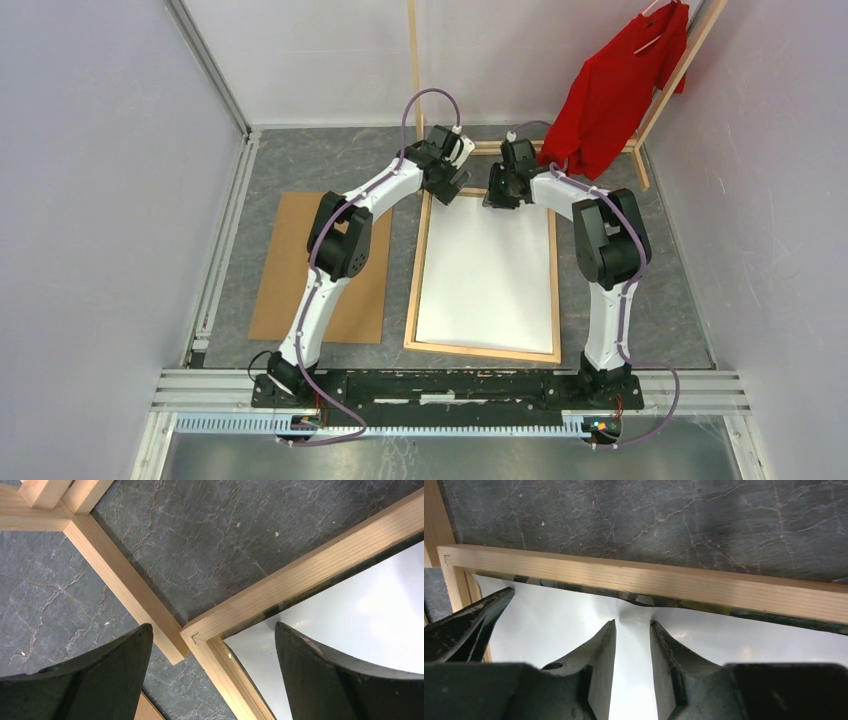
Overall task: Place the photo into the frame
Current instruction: Adjust the photo frame item on the photo frame, then pick up the photo frame from the center of the board.
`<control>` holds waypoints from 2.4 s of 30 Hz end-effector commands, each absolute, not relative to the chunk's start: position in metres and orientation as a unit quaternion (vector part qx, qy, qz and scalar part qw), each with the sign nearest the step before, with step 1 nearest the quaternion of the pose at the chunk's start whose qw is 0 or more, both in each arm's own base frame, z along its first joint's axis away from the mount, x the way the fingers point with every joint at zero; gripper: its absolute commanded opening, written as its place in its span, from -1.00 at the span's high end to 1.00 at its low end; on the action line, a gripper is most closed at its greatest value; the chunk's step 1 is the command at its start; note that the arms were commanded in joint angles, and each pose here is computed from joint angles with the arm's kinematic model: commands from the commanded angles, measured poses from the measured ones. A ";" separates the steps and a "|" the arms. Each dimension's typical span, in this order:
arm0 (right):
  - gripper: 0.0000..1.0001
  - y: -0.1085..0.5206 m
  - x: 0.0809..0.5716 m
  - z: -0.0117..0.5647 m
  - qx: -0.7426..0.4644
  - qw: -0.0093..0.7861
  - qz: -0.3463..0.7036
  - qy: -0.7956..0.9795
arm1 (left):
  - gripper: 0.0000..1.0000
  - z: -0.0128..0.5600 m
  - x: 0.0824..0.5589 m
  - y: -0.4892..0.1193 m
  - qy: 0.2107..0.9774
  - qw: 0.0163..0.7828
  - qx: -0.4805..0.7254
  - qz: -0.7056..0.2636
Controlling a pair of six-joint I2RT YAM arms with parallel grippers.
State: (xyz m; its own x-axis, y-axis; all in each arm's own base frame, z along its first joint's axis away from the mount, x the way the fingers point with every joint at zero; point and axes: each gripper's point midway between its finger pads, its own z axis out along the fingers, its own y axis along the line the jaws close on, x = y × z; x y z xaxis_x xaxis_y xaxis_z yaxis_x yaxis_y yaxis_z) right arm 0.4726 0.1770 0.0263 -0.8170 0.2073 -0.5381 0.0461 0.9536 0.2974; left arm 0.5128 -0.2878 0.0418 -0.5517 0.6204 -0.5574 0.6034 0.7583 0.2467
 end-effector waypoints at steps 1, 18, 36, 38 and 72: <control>0.19 0.174 0.496 0.063 0.057 0.329 0.156 0.930 | -0.93 0.047 0.518 -0.285 0.873 0.337 0.351 0.027; -0.54 0.086 0.485 0.090 0.112 0.359 0.048 0.925 | -1.00 0.125 0.454 -0.265 0.881 0.312 0.352 -0.047; -0.86 0.066 0.355 0.008 0.167 0.250 0.097 0.949 | -0.78 0.023 0.390 -0.237 0.911 0.198 0.355 -0.063; -0.86 0.084 0.344 0.009 0.161 0.243 0.150 0.945 | -0.72 0.016 0.386 -0.236 0.912 0.190 0.356 -0.066; -0.96 0.092 0.254 0.004 0.184 0.188 0.257 0.930 | -0.47 0.005 0.355 -0.221 0.915 0.146 0.358 -0.117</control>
